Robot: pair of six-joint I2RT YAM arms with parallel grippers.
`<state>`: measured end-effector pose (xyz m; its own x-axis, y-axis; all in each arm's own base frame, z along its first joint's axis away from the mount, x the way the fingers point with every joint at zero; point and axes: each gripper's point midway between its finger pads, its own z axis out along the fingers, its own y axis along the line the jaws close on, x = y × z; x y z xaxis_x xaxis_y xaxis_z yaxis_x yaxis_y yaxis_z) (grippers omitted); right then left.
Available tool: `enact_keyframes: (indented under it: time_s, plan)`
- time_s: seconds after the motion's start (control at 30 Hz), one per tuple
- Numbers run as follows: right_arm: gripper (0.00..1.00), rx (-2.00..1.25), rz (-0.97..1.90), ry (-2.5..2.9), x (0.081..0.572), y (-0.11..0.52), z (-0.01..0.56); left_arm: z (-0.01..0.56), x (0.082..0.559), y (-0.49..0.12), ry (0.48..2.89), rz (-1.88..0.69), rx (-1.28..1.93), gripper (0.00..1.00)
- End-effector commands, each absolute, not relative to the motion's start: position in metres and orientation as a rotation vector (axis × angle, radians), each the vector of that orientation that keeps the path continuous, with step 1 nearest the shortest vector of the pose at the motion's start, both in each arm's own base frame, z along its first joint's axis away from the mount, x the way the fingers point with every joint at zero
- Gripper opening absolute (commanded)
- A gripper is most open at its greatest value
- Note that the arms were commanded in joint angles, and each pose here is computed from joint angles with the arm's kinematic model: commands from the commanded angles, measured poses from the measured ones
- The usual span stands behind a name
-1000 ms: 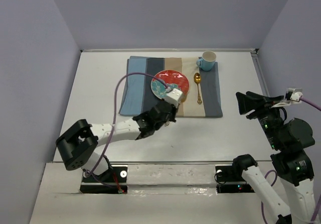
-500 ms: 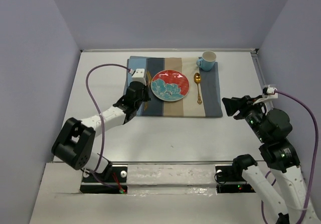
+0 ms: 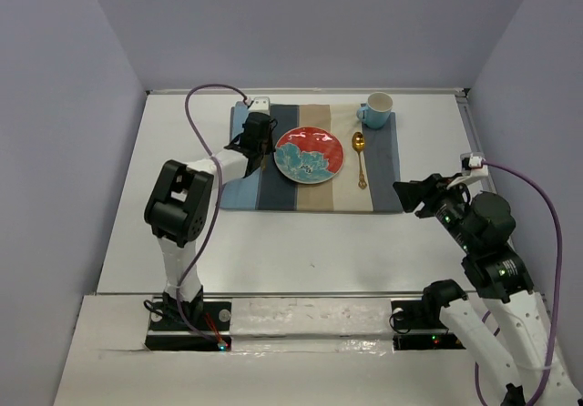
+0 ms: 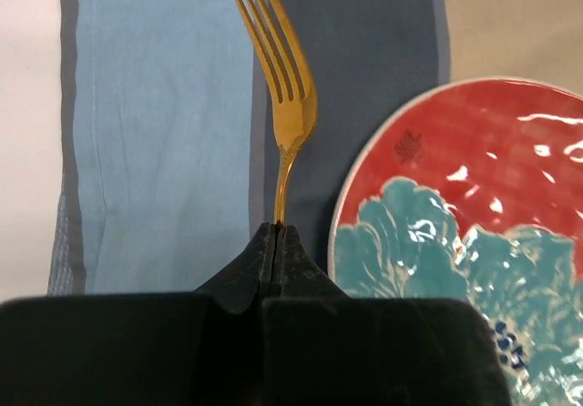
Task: Set the dinner table for one person
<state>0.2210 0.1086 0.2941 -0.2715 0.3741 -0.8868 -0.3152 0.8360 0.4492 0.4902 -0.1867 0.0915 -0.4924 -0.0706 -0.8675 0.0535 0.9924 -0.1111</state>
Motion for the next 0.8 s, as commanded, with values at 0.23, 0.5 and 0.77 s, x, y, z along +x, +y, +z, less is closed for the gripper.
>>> enact_keyframes:
  time_s: [0.23,0.5,0.77]
  plan:
    - [0.57,0.003,0.698,1.668,0.224,0.116,0.315,0.057,0.508,-0.152,2.171,0.127,-0.006,0.0]
    - [0.56,0.001,0.708,1.66,0.223,0.117,0.319,0.054,0.504,-0.153,2.174,0.153,-0.004,0.29]
    - [0.57,0.006,0.705,1.65,0.223,0.116,0.327,0.13,0.495,-0.163,2.037,0.006,-0.101,0.97]
